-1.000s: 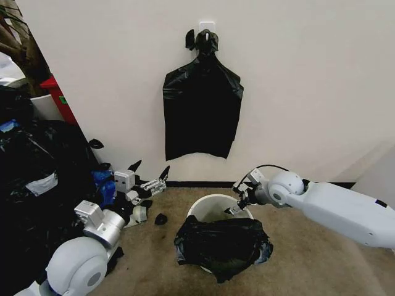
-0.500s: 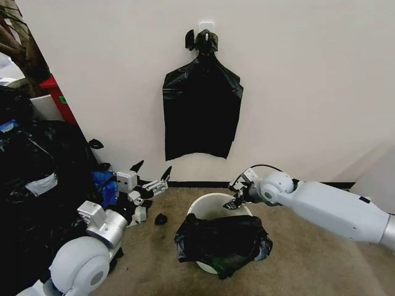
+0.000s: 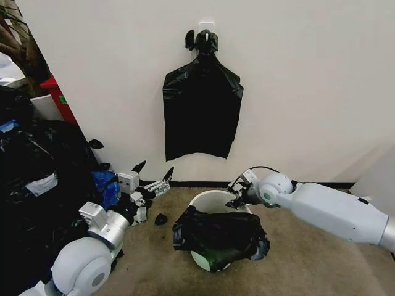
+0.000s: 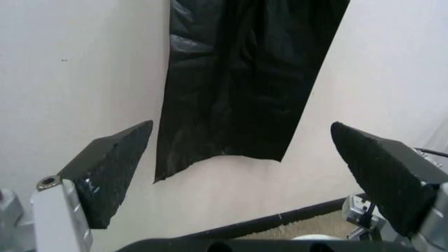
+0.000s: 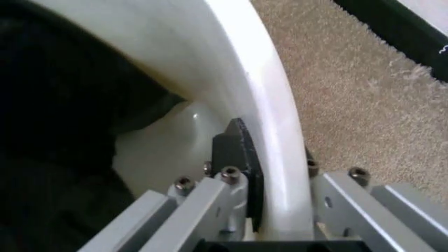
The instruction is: Place the garbage bag over the trash bin.
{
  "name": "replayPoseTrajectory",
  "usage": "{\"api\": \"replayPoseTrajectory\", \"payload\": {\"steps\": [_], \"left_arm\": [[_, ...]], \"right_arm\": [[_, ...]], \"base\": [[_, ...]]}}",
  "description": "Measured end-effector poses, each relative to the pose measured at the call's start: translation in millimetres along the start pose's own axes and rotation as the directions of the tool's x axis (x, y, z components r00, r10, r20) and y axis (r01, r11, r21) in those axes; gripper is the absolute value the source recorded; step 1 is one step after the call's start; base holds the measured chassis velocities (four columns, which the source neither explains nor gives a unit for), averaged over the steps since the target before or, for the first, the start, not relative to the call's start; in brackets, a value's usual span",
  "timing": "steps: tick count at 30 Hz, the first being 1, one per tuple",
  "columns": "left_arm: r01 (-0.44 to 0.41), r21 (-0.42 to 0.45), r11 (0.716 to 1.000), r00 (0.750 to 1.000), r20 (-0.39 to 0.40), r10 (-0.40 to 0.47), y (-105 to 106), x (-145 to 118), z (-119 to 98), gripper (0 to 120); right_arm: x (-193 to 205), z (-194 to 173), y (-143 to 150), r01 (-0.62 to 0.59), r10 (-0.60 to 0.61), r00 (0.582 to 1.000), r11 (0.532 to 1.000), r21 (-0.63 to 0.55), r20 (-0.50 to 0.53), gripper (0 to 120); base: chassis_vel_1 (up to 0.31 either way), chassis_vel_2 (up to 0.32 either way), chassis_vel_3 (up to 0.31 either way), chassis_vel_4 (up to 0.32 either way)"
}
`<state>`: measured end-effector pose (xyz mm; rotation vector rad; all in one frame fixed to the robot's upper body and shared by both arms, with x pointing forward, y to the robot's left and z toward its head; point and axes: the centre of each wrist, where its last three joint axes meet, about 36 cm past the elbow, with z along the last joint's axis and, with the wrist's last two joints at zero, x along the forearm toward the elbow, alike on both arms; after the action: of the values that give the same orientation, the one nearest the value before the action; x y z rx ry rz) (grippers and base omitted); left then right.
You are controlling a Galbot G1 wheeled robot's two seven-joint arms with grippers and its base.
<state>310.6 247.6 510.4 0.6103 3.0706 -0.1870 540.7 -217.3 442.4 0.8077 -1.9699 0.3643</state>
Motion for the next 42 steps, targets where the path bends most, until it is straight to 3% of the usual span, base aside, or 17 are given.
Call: {"api": "replayPoseTrajectory", "payload": {"steps": [11, 17, 18, 19, 23, 27, 29, 30, 31, 32, 33, 35, 38, 42], "left_arm": [[0.021, 0.007, 1.000, 1.000, 0.009, -0.021, -0.1, -0.8, -1.4, 100], [0.114, 0.022, 0.993, 0.993, 0.037, -0.114, 14.5, -3.1, -6.0, 100], [0.134, 0.026, 0.991, 0.990, 0.048, -0.135, 18.7, -3.0, -8.0, 100], [0.134, 0.026, 0.991, 0.990, 0.048, -0.135, 18.7, -3.0, -8.0, 100], [0.160, 0.029, 0.987, 0.985, 0.062, -0.161, 24.3, -2.2, -11.6, 100], [0.169, 0.035, 0.985, 0.983, 0.063, -0.171, 24.1, -1.8, -11.1, 100], [0.176, 0.042, 0.983, 0.982, 0.063, -0.178, 23.3, -1.6, -10.0, 100], [0.177, 0.043, 0.983, 0.982, 0.063, -0.180, 23.2, -1.6, -9.7, 100], [0.182, 0.046, 0.982, 0.981, 0.063, -0.184, 23.2, -1.6, -8.6, 100], [0.182, 0.046, 0.982, 0.981, 0.063, -0.184, 23.2, -1.6, -8.6, 100], [0.184, 0.047, 0.982, 0.980, 0.063, -0.187, 23.3, -1.7, -8.0, 100], [0.187, 0.047, 0.981, 0.980, 0.063, -0.189, 23.7, -1.8, -7.6, 100], [0.189, 0.046, 0.981, 0.979, 0.063, -0.191, 24.2, -1.8, -7.6, 100], [0.194, 0.045, 0.980, 0.978, 0.066, -0.196, 25.1, -1.5, -7.5, 100]], "right_arm": [[44.5, -11.4, 4.4, -0.045, 0.057, 0.995, 0.990, -0.133, 0.088, 0], [62.7, -2.7, 19.3, -0.154, 0.180, 0.982, 0.941, -0.301, 0.060, 0], [66.0, -1.5, 28.7, -0.177, 0.203, 0.979, 0.908, -0.380, 0.027, 0], [66.0, -1.5, 28.7, -0.177, 0.203, 0.979, 0.908, -0.380, 0.027, 0], [79.2, -3.3, 47.6, -0.199, 0.214, 0.976, 0.829, -0.523, -0.032, 0], [89.6, -9.6, 60.0, -0.196, 0.234, 0.972, 0.774, -0.602, -0.015, 0], [91.6, -14.5, 72.0, -0.220, 0.298, 0.955, 0.694, -0.685, -0.005, 0], [91.4, -15.4, 74.2, -0.227, 0.309, 0.951, 0.678, -0.700, -0.008, 0], [90.0, -18.4, 82.8, -0.253, 0.353, 0.935, 0.608, -0.753, -0.029, 0], [90.0, -18.4, 82.8, -0.253, 0.353, 0.935, 0.608, -0.753, -0.029, 0], [89.7, -19.0, 88.1, -0.263, 0.375, 0.926, 0.560, -0.785, -0.042, 0], [91.4, -18.6, 93.4, -0.259, 0.389, 0.920, 0.511, -0.820, -0.048, 0], [93.4, -16.4, 97.6, -0.250, 0.390, 0.919, 0.472, -0.845, -0.055, 0], [95.2, -10.8, 101.3, -0.233, 0.385, 0.919, 0.367, -0.901, -0.081, 0]], "base": [[0.000, 0.000, 0.000, 0.000], [0.000, 0.000, 0.000, 0.000], [0.000, 0.000, 0.000, 0.000], [0.000, 0.000, 0.000, 0.000], [0.000, 0.000, 0.000, 0.000], [0.000, 0.000, 0.000, 0.000], [0.000, 0.000, 0.000, 0.000], [0.000, 0.000, 0.000, 0.000], [0.000, 0.000, 0.000, 0.000], [0.000, 0.000, 0.000, 0.000], [0.000, 0.000, 0.000, 0.000], [0.000, 0.000, 0.000, 0.000], [0.000, 0.000, 0.000, 0.000], [0.000, 0.000, 0.000, 0.000]]}}
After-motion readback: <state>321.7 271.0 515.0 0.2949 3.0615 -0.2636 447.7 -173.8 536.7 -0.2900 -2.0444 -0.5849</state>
